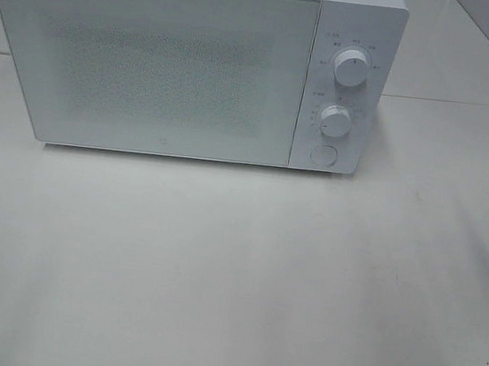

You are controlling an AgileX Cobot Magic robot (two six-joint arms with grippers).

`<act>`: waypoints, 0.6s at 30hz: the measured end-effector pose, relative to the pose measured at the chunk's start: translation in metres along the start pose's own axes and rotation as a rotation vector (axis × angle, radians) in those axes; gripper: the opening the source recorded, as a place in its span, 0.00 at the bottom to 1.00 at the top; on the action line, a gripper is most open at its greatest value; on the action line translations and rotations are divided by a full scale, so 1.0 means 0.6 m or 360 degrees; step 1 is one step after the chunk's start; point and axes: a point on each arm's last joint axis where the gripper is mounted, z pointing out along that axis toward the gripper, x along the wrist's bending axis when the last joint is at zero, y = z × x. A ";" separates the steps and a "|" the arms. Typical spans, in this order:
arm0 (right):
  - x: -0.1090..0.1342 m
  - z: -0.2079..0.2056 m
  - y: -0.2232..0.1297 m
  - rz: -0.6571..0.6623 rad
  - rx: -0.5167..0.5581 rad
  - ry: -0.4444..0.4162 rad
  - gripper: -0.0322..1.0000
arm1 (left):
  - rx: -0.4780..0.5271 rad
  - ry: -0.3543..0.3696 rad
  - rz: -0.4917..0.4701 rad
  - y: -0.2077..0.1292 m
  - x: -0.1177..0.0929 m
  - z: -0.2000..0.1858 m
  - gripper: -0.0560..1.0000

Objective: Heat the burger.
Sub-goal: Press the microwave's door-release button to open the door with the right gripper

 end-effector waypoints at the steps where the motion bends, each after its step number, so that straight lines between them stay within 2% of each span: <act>1: 0.004 0.003 -0.006 -0.0001 0.0021 0.0003 0.66 | 0.0000 0.0000 0.0000 0.000 0.000 0.000 0.98; 9: 0.044 0.016 -0.046 -0.0197 0.0120 -0.0012 0.66 | 0.0000 0.0000 0.0000 0.000 0.000 0.000 0.98; 14: 0.068 0.016 -0.064 -0.0235 0.0114 -0.0055 0.66 | 0.0000 0.0000 0.0000 0.000 0.000 0.000 0.98; 18: 0.098 0.021 -0.076 -0.0251 0.0129 -0.0015 0.66 | 0.0000 0.0000 0.0000 0.000 0.000 0.000 0.98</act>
